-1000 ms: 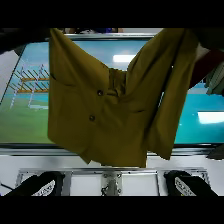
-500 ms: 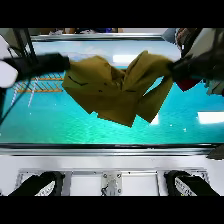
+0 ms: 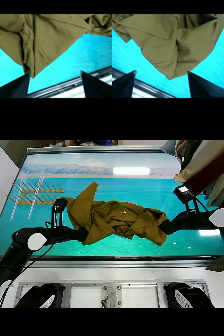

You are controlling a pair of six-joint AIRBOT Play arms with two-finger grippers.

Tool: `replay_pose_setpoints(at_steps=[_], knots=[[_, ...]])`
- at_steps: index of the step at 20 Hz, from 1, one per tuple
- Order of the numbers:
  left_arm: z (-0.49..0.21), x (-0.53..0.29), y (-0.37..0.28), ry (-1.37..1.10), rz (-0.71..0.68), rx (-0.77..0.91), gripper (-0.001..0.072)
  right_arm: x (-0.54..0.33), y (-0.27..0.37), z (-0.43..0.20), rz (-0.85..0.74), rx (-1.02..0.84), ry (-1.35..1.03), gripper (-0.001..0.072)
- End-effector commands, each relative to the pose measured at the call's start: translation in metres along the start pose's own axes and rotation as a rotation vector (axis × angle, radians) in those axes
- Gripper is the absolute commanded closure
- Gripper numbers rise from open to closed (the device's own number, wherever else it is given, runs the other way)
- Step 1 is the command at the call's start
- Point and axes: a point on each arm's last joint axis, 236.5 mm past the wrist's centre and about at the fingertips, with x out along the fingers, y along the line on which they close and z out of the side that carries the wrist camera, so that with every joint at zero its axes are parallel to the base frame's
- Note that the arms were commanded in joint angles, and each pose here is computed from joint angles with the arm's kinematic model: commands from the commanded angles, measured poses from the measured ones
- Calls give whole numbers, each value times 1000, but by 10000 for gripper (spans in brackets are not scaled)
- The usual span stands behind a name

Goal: Fold the clothes and pants, and hang the long-sleeved shirts on hangers.

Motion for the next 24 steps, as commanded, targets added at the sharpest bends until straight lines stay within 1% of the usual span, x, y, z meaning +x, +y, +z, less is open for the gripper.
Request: replay_pose_setpoints(at_steps=[1, 3, 5, 6, 7, 8, 10, 13, 16, 18, 22, 24], knots=[[8, -3, -5, -25, -10, -4, 32, -9, 6, 10, -25, 63, -19, 17], [16, 6, -5, -3, -2, -7, 32, -2, 14, 17, -60, 132, -27, 18], [35, 18, -3, -9, 15, -1, 32, 10, 12, 20, -143, 307, -25, 20], [48, 22, 0, -20, 35, 15, 32, 19, 10, 18, -188, 409, -13, 107], [63, 26, 1, -39, 46, 25, 32, 30, 13, 16, -207, 486, 5, 216], [76, 30, 2, -51, 57, 36, 32, 45, 19, 18, -201, 546, 17, 219], [94, 40, 1, -48, 67, 42, 32, 76, 28, 20, -190, 597, 47, 219], [112, 55, 2, -39, 81, 51, 32, 113, 38, 21, -184, 607, 118, 218], [120, 66, 2, -32, 82, 50, 32, 129, 40, 49, -177, 611, 115, 220], [121, 72, 3, -29, 83, 48, 32, 137, 36, 62, -201, 604, 139, 221], [119, 76, 5, -19, 85, 46, 32, 160, 33, 43, -283, 616, 349, 221], [119, 76, 5, -19, 86, 49, 32, 168, 30, 32, -326, 650, 422, 221]])
